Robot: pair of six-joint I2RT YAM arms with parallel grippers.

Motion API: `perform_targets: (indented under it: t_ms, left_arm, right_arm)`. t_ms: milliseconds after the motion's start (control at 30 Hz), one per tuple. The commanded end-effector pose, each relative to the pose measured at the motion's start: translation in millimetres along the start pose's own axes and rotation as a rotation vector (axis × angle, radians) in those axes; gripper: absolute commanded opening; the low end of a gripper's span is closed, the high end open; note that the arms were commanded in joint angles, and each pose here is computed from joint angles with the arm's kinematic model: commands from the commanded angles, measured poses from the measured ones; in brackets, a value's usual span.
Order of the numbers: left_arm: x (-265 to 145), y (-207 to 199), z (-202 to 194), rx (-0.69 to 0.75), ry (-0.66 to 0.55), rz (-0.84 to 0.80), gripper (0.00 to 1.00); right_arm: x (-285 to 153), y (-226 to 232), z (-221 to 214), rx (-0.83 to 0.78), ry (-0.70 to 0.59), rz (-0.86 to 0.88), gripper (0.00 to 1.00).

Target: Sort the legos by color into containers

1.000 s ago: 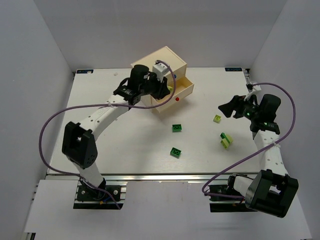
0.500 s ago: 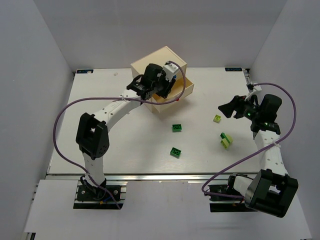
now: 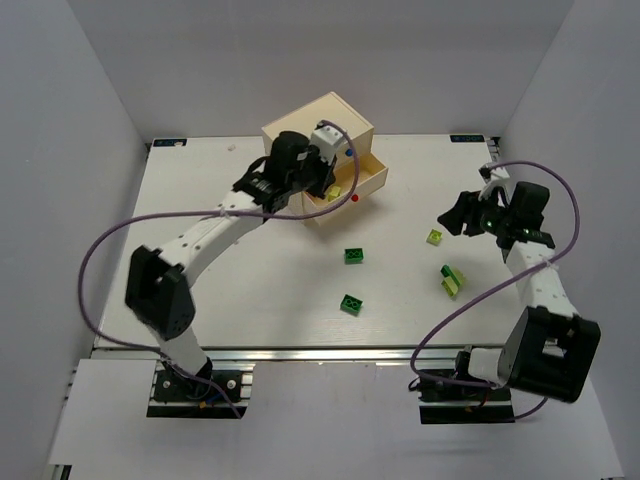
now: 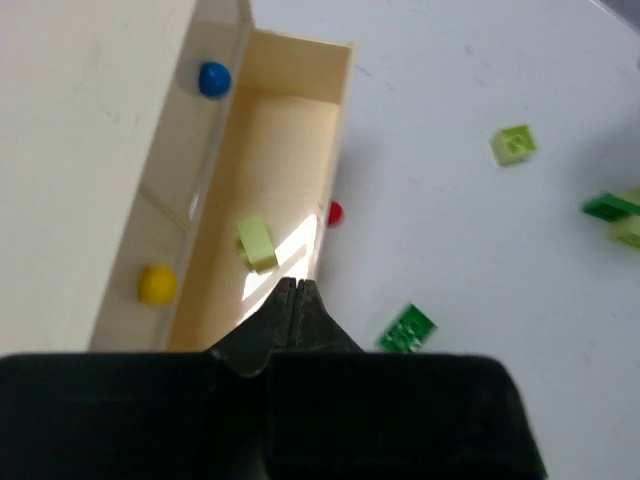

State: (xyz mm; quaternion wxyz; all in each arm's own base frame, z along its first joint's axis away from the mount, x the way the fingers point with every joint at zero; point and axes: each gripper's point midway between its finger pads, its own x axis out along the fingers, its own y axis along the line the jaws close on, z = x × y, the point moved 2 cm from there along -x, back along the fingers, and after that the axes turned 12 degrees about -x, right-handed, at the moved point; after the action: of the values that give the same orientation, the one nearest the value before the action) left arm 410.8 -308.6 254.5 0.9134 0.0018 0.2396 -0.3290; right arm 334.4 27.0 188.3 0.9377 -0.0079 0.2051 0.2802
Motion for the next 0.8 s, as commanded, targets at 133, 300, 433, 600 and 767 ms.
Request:
perform_targets:
  t_ms: [133, 300, 433, 600, 767]
  left_arm:
    - [-112, -30, -22, -0.131, -0.185, -0.165, 0.3]
    - [-144, -11, -46, -0.08, -0.187, -0.05, 0.69]
    - [-159, 1, -56, -0.037, -0.244, 0.038, 0.77]
    - [-166, 2, -50, -0.018, -0.258, 0.049, 0.79]
    - [-170, 1, -48, -0.017, -0.27, 0.047, 0.79]
  right_arm:
    - [32, -32, -26, -0.419, 0.283, 0.04, 0.76]
    - [59, -56, -37, -0.513, 0.445, 0.046, 0.89]
    - [75, -46, -55, -0.564, 0.529, 0.124, 0.89]
    - [82, -43, -80, -0.654, 0.623, 0.253, 0.89]
    - [91, -26, -88, -0.687, 0.659, 0.391, 0.86]
